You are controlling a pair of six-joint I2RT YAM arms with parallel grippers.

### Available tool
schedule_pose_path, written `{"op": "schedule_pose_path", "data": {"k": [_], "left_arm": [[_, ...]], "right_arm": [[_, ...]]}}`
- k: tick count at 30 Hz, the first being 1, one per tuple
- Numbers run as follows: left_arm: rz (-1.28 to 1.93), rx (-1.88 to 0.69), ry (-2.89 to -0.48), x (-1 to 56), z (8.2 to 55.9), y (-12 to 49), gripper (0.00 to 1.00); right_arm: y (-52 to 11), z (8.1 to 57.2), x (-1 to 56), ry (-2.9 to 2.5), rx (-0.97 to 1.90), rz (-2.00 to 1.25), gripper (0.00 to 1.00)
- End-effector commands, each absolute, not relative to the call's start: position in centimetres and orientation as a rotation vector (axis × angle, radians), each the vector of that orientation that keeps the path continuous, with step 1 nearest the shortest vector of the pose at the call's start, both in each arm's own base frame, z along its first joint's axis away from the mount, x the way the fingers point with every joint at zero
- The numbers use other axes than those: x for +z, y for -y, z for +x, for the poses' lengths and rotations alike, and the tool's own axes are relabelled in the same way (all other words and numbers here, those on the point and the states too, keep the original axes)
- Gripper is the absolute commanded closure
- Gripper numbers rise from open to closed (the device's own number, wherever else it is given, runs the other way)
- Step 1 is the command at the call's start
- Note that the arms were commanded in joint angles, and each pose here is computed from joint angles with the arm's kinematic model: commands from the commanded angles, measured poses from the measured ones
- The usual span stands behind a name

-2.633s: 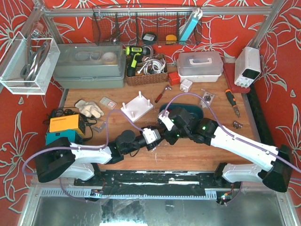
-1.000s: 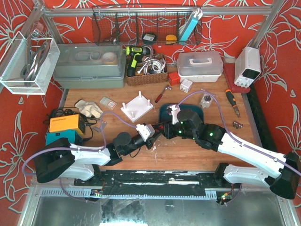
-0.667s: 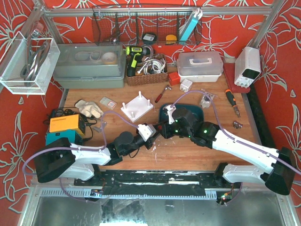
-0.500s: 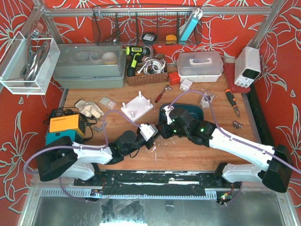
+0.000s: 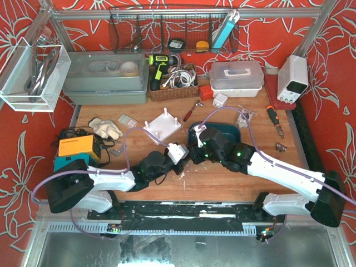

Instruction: Install the large spring

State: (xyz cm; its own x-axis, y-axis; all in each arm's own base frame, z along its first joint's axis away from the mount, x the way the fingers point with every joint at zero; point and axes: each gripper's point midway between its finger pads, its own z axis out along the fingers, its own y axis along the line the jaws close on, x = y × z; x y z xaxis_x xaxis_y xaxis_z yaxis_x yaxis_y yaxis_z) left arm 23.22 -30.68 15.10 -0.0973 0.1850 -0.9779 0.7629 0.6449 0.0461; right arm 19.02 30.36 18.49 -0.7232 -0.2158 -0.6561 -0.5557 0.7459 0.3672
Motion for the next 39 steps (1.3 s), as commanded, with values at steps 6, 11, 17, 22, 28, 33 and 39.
{"op": "schedule_pose_path", "data": {"k": [6, 11, 17, 22, 28, 33, 39], "left_arm": [[0.457, -0.691, -1.502, 22.3, 26.7, 25.5, 1.0], [0.319, -0.588, -1.495, 23.3, 29.2, 21.3, 1.0], [0.152, -0.468, -1.562, 21.9, 32.6, 16.8, 1.0], [0.083, -0.436, -1.59, 20.2, 33.8, 14.6, 1.0], [0.059, -0.383, -1.632, 17.3, 34.8, 13.8, 1.0], [0.065, -0.376, -1.644, 16.0, 35.5, 14.1, 1.0], [0.063, -0.352, -1.66, 15.1, 35.9, 14.0, 1.0]], "right_arm": [[-25.1, 21.4, 25.8, -2.082, 0.504, -0.442, 0.31], [-22.2, 21.9, 26.8, -2.011, 0.441, -0.36, 0.1], [-20.4, 22.2, 26.0, -1.962, 0.392, -0.317, 0.01], [-18.8, 22.7, 24.8, -1.929, 0.274, -0.329, 0.01], [-17.5, 22.5, 22.7, -1.885, 0.246, -0.328, 0.01], [-17.1, 22.5, 22.5, -1.876, 0.219, -0.346, 0.01], [-17.0, 22.6, 22.1, -1.878, 0.218, -0.35, 0.01]]}}
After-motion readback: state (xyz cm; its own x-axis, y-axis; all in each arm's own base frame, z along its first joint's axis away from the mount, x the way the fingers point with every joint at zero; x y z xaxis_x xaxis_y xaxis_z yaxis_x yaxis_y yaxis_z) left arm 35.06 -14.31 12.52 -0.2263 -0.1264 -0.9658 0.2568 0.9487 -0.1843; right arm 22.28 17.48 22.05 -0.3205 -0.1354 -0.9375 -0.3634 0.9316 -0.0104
